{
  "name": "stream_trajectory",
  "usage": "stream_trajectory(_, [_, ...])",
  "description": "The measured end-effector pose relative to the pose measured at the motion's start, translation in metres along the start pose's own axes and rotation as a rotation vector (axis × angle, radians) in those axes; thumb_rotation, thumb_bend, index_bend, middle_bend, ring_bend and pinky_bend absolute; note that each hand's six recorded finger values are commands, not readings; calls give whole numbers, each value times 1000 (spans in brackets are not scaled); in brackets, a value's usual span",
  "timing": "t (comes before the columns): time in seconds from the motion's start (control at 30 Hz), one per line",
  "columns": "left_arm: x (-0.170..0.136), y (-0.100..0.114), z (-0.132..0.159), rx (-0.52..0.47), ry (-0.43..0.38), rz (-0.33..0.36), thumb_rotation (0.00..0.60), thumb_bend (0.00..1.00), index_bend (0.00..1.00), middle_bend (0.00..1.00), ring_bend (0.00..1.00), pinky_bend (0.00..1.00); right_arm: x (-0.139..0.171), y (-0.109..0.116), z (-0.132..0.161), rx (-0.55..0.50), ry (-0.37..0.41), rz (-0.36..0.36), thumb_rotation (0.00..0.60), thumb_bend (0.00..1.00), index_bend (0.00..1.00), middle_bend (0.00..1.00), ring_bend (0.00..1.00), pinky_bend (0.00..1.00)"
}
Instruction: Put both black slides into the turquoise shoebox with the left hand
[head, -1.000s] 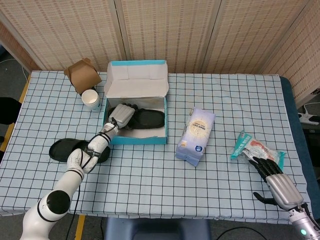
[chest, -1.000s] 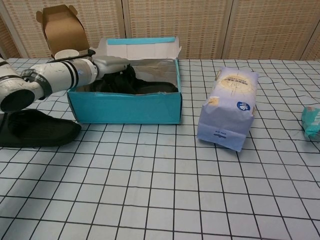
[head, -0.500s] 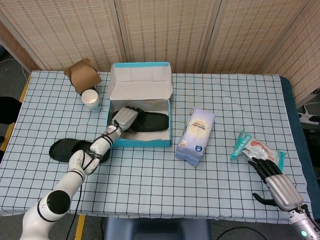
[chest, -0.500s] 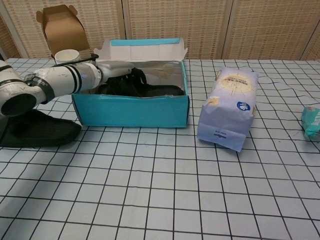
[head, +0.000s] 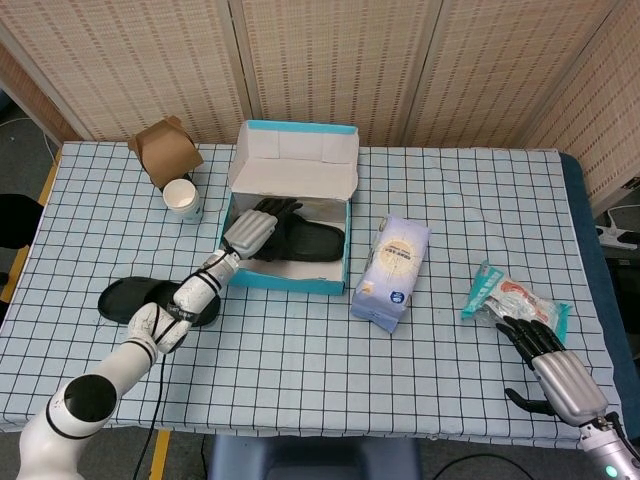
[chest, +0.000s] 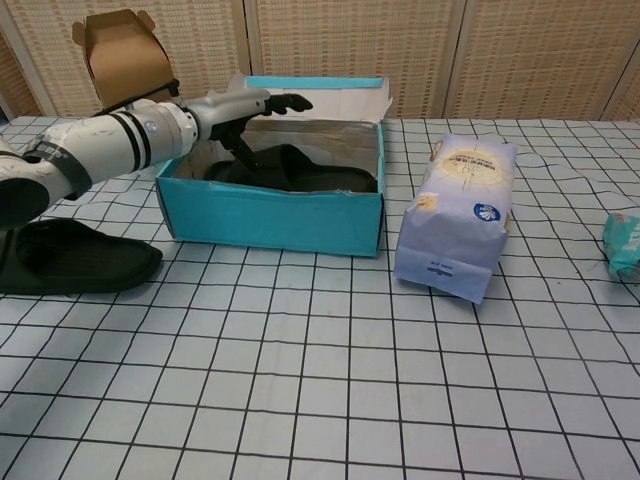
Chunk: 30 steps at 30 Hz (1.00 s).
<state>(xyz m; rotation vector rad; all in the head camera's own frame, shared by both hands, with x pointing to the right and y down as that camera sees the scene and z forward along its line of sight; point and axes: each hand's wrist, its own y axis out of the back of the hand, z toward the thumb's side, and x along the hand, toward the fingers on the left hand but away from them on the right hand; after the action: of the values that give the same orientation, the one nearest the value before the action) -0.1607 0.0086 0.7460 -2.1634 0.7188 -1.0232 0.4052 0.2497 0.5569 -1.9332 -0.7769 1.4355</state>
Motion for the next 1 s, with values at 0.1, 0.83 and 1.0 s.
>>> stream_trajectory(0.1, [-9,11,10,-59,-55,33,600,385,0,0,0,36,1,2,1,-4,8,-6,600,170,0,0,0,0])
stream_trajectory(0.83, [-215,28,-40,-78,98,-90,600,316,0,0,0,19,7,-3,19,-15,88,14,600,170,0,0,0,0])
stream_trajectory(1.0, [-223,9,-69,99,185,-138,600,316,0,0,0,18,8,-3,21,-15,91,12,600,170,0,0,0,0])
